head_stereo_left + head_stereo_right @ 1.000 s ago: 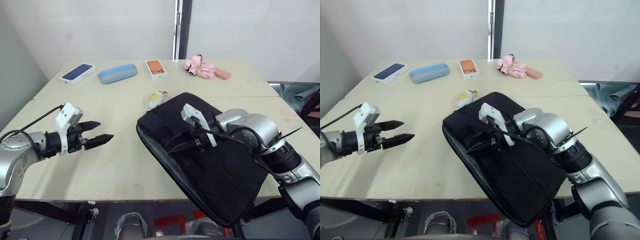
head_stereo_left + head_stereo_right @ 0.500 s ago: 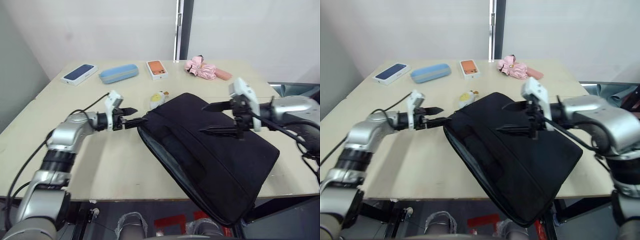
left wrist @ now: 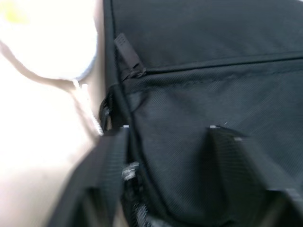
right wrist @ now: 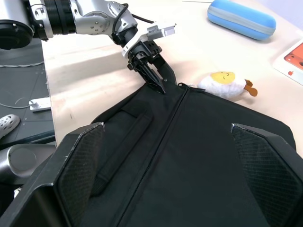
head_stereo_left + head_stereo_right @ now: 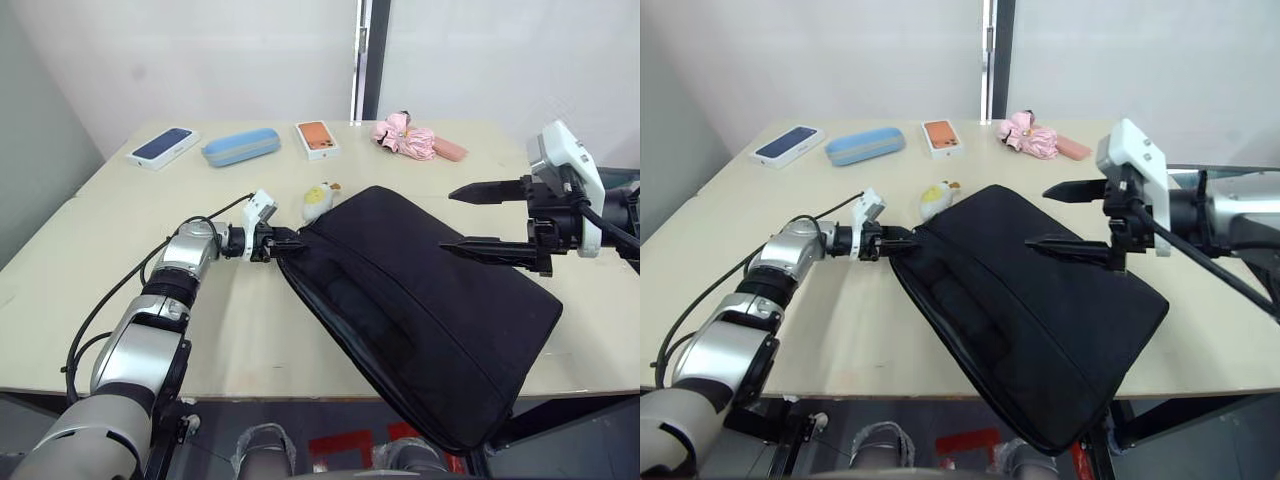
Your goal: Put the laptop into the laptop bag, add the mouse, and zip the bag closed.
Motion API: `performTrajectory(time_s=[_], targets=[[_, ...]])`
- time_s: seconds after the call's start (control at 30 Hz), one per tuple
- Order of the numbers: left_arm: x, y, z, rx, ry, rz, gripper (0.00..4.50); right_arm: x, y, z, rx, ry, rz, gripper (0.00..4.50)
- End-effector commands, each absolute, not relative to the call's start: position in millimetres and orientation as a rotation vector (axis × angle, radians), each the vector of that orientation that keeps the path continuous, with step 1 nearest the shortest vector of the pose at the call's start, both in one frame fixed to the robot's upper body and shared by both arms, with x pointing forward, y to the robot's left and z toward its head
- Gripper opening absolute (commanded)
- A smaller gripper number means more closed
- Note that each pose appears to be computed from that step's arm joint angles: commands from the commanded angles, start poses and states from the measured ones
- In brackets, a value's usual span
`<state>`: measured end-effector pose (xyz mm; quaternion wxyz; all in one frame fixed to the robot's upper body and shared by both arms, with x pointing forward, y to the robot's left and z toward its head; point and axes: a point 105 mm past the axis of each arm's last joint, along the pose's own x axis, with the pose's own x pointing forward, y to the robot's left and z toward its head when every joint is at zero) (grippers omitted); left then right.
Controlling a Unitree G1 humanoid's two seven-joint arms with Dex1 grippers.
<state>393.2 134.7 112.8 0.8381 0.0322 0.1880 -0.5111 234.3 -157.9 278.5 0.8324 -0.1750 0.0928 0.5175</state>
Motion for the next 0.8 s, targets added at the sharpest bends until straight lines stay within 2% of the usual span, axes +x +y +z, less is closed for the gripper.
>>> performTrajectory(time_s=[0.03, 0.13, 0.17, 0.57, 0.7, 0.8], targets=[[394, 130, 117, 0.088, 0.389, -1.110, 1.19, 228, -158, 286, -0.390, 0.162, 1.084, 4.50], [395, 130, 116, 0.094, 0.394, -1.108, 0.10, 227, -160, 286, -0.392, 0.166, 1.078, 4.50], [395, 130, 116, 0.094, 0.395, -1.109, 0.05, 227, -160, 286, -0.391, 0.167, 1.079, 4.50], [404, 146, 124, 0.035, 0.339, -1.004, 0.05, 232, -163, 278, -0.380, 0.183, 1.080, 4.50], [399, 148, 127, 0.057, 0.319, -1.041, 0.05, 233, -163, 277, -0.382, 0.187, 1.089, 4.50], [397, 147, 131, 0.062, 0.300, -1.052, 0.77, 234, -161, 274, -0.386, 0.196, 1.105, 4.50]])
